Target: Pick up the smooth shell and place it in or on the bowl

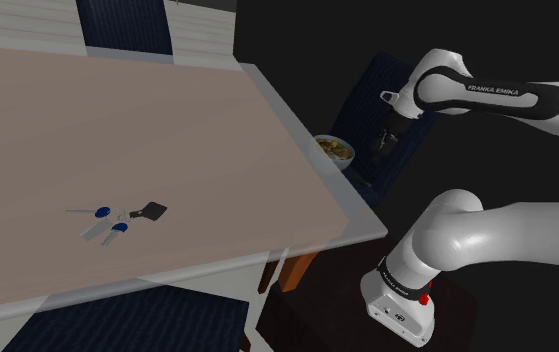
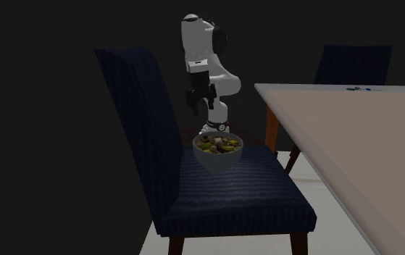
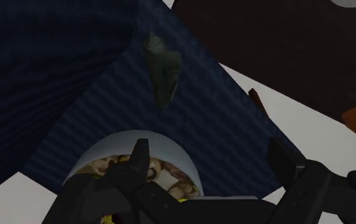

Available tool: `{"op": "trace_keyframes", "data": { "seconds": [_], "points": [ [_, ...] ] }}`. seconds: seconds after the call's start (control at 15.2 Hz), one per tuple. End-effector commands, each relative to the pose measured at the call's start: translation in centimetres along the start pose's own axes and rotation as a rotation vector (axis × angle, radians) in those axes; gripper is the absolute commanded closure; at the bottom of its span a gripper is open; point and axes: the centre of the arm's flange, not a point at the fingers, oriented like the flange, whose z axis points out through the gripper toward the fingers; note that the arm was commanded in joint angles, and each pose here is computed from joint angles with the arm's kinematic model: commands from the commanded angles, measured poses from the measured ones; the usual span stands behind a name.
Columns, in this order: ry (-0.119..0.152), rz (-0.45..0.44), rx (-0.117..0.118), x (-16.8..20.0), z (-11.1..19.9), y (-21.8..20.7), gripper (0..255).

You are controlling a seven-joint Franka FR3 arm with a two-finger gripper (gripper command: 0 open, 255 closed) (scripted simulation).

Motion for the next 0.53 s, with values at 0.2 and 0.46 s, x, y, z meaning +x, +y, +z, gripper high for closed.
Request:
{"op": "trace_keyframes", "data": {
  "seconds": [0.2,0.46],
  "points": [
    [0.02,-0.107,0.029,-2.7,4.9,4.4,0],
    [0.031,-0.165,0.046,-3.9,8.2,6.9,0]
  ]
}}
